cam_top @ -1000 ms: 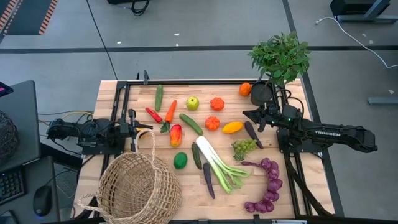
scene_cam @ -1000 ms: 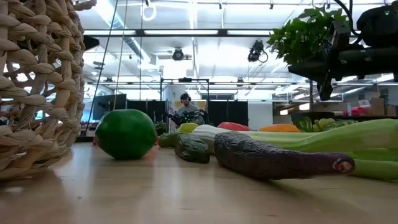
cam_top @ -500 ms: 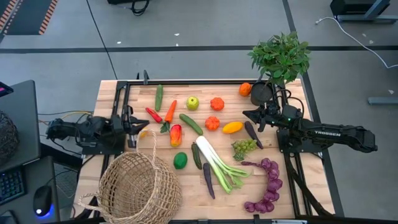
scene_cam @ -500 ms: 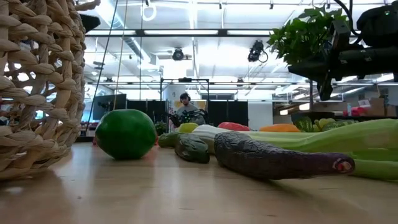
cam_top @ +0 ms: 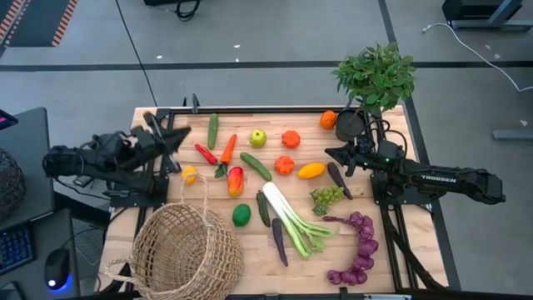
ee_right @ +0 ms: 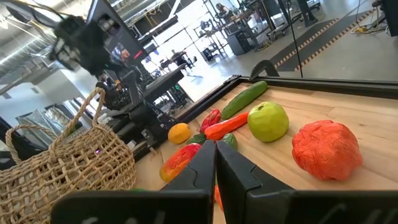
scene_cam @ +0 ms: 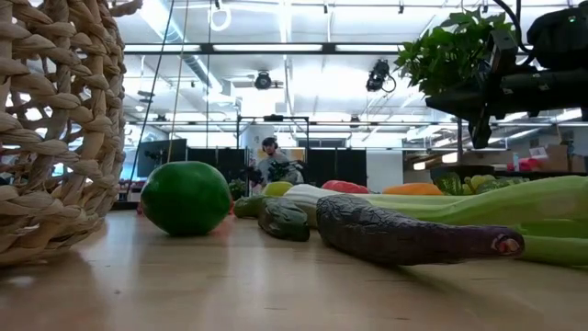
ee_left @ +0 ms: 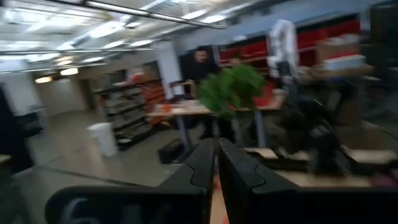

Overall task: Build produce basket
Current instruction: Put the lemon into the basket

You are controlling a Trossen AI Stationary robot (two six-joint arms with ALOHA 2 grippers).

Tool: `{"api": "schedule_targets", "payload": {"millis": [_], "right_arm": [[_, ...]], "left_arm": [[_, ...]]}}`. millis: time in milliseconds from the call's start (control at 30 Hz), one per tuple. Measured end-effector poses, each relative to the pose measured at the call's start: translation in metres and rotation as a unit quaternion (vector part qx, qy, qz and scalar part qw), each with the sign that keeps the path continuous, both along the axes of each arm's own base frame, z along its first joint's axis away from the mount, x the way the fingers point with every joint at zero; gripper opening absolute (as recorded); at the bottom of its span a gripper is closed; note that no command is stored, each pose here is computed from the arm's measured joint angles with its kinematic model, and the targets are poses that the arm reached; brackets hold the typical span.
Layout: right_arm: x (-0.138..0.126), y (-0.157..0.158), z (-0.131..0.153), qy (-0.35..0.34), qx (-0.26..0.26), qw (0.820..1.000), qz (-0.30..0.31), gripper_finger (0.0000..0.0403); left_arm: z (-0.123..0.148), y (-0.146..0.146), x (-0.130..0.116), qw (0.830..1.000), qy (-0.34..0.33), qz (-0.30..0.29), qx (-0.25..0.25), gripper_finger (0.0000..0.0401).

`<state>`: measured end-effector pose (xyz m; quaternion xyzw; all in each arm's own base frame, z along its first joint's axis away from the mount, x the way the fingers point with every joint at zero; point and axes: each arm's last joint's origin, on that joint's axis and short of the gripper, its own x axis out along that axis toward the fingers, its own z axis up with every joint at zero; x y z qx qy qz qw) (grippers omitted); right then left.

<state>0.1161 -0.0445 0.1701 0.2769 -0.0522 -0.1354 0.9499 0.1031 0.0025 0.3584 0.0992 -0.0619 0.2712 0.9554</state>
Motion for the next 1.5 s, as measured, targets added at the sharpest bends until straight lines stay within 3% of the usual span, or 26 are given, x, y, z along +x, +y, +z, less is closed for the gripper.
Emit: {"api": "schedule_targets", "payload": {"millis": [233,333,433,633,800,967,1067,1267,1367,1500], "right_arm": [[0.000,0.000,0.000,0.000,0.000,1.000,0.000,0.0018],[0.000,0.000,0.000,0.000,0.000,1.000,0.000,0.0018],[0.000,0.000,0.000,0.000,0.000,1.000,0.000,0.0018],[0.000,0.000,0.001,-0.009,0.012,1.000,0.001,0.0018],[-0.001,-0.001,0.006,-0.050,0.057,0.997,-0.004,0.0018],[-0.002,0.000,0.020,-0.112,0.041,0.993,0.010,0.0018],[-0.001,0.001,0.041,-0.138,0.016,0.990,0.035,0.0018],[-0.001,0.002,0.118,-0.186,-0.117,0.975,0.029,0.0018],[0.004,0.000,0.157,-0.164,-0.152,0.975,0.019,0.0018],[0.017,-0.006,0.195,-0.067,-0.173,0.983,0.018,0.0018]], "left_arm": [[0.062,0.000,0.020,0.997,-0.029,0.059,-0.029,0.0035],[0.080,-0.001,0.025,0.997,-0.048,0.052,-0.039,0.0030],[0.096,-0.003,0.028,0.991,-0.093,0.033,-0.088,0.0028],[0.116,-0.003,0.030,0.967,-0.176,0.005,-0.183,0.0036],[0.119,-0.003,0.030,0.926,-0.245,-0.025,-0.285,0.0037],[0.119,-0.003,0.030,0.916,-0.259,-0.031,-0.305,0.0030],[0.118,-0.002,0.030,0.927,-0.244,-0.014,-0.285,0.0028],[0.098,0.002,0.037,0.949,-0.150,0.037,-0.274,0.0056],[0.082,0.006,0.038,0.948,-0.095,0.066,-0.296,0.0090],[0.059,0.015,0.033,0.932,-0.027,0.125,-0.340,0.0145]]}}
